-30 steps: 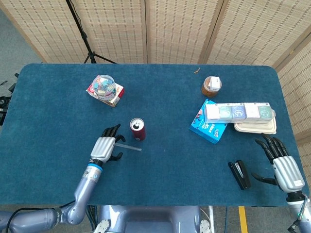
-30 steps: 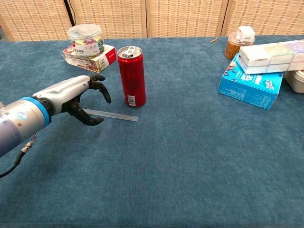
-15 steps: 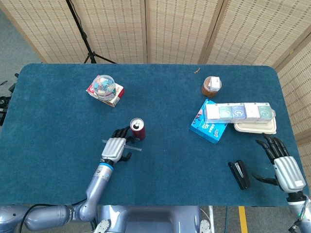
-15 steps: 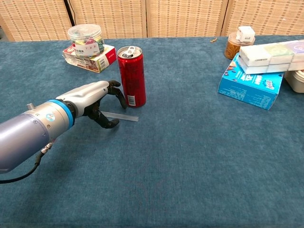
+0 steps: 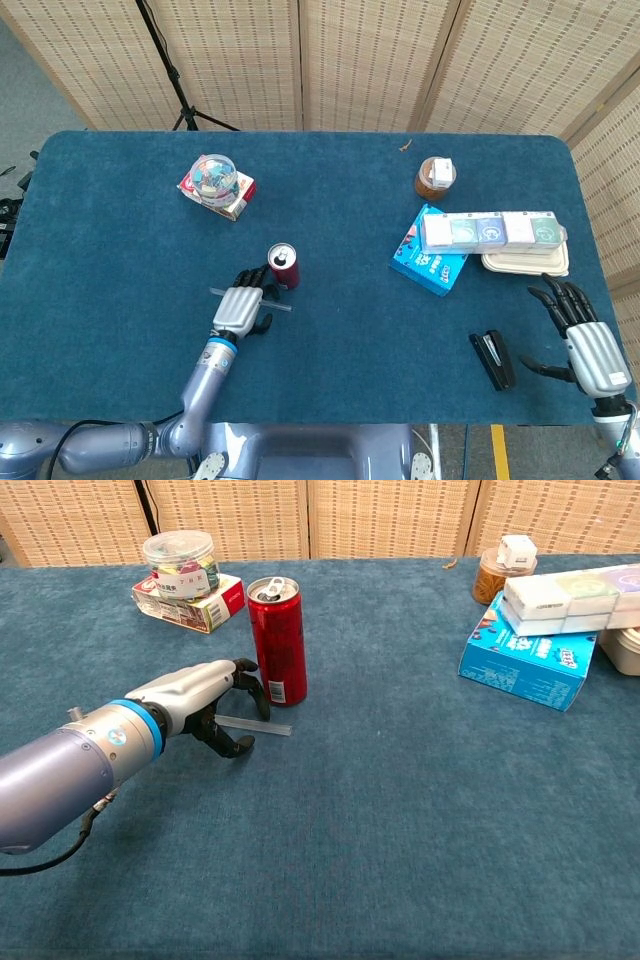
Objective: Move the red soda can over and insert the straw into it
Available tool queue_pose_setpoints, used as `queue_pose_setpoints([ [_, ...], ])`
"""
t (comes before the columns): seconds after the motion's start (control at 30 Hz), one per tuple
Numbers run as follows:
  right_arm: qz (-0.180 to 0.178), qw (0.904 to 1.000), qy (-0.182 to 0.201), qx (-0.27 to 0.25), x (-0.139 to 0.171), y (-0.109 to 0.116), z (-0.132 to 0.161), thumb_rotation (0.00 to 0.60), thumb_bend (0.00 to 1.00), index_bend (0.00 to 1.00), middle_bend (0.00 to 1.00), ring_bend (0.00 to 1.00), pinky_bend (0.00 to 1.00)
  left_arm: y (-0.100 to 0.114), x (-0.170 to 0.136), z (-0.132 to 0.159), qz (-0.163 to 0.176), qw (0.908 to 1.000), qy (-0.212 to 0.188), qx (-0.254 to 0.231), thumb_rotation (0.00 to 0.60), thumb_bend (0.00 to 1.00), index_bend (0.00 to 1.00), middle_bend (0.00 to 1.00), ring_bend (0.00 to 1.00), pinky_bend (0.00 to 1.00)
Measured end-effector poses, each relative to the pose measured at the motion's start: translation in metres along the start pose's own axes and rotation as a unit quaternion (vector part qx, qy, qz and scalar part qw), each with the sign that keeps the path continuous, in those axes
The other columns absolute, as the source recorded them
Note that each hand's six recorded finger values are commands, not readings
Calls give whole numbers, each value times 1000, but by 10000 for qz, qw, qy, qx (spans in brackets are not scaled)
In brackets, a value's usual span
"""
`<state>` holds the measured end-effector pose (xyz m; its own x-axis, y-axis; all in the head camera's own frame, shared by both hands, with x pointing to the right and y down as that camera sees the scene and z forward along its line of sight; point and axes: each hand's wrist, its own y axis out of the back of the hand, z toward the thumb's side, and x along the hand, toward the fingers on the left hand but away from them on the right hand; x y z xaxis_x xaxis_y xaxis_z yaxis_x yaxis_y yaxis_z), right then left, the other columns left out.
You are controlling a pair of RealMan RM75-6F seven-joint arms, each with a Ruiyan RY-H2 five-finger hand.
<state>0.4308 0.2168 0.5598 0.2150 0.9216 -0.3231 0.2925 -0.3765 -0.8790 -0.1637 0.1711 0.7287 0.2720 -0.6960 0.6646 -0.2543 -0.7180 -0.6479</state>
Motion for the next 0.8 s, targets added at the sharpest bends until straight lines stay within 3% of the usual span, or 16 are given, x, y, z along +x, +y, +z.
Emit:
queue_pose_setpoints([
  [0.8, -4, 10000, -3, -45, 0, 1, 0, 600, 0, 123, 0, 0, 34, -9, 2, -3, -47, 9997, 111, 198, 600, 411, 522, 0, 0, 0],
])
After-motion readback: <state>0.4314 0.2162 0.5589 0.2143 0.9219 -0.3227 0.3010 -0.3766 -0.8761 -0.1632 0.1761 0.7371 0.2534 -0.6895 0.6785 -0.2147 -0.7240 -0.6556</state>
